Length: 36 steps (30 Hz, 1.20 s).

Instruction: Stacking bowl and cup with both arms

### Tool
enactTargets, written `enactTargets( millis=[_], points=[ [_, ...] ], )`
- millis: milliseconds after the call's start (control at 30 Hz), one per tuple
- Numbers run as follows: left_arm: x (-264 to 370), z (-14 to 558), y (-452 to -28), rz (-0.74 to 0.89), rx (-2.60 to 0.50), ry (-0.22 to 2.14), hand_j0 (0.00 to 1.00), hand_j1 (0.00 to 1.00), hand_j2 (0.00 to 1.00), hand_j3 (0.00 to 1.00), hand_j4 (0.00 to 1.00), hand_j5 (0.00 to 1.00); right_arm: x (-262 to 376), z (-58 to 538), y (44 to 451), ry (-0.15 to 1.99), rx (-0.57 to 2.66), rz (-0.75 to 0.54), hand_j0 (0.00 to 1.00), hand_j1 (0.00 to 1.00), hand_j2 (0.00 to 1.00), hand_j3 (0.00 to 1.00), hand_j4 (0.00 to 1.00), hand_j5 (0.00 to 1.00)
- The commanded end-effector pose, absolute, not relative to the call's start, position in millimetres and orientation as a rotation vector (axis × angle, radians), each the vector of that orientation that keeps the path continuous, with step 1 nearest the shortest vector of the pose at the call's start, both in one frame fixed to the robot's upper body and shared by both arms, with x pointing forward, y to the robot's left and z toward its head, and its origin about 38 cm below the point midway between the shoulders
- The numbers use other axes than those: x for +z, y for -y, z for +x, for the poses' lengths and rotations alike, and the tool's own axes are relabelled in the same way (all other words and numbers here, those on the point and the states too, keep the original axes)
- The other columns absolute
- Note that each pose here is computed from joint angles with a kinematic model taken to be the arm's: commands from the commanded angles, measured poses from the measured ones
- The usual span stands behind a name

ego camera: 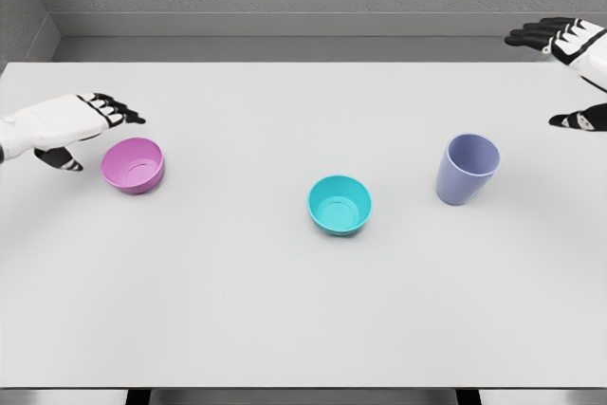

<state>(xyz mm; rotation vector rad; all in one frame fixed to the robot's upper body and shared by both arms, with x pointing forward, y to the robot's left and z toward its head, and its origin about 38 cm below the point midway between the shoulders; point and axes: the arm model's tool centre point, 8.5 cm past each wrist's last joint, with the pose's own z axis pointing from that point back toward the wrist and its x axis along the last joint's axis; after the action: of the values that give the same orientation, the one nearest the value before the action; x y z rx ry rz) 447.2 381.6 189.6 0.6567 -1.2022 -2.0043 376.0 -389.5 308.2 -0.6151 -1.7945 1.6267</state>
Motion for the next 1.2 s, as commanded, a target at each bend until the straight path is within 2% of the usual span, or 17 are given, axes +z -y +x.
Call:
enactTargets(
  millis=[0,267,1133,1167],
  points=[
    [186,447,-377,0.639,-2.009,1.203,1.00,1.00,1.00,1.00,1.00,1.00,313,377,392,1.805,1.612,-0.630,1.00,1.00,1.00,1.00,1.00,1.00],
    [176,447,-361,0.604,-2.033,1.217,1.00,1.00,1.00,1.00,1.00,1.00,313,378,394,1.806,1.604,-0.633,1.00,1.00,1.00,1.00,1.00,1.00],
    [167,446,-353,0.555,-2.059,1.184,1.00,1.00,1.00,1.00,1.00,1.00,313,377,393,1.801,1.610,-0.630,1.00,1.00,1.00,1.00,1.00,1.00],
    [167,446,-353,0.555,-2.059,1.184,0.98,0.98,0.98,0.98,0.98,0.98,313,377,394,1.800,1.611,-0.632,1.00,1.00,1.00,1.00,1.00,1.00]
  ],
)
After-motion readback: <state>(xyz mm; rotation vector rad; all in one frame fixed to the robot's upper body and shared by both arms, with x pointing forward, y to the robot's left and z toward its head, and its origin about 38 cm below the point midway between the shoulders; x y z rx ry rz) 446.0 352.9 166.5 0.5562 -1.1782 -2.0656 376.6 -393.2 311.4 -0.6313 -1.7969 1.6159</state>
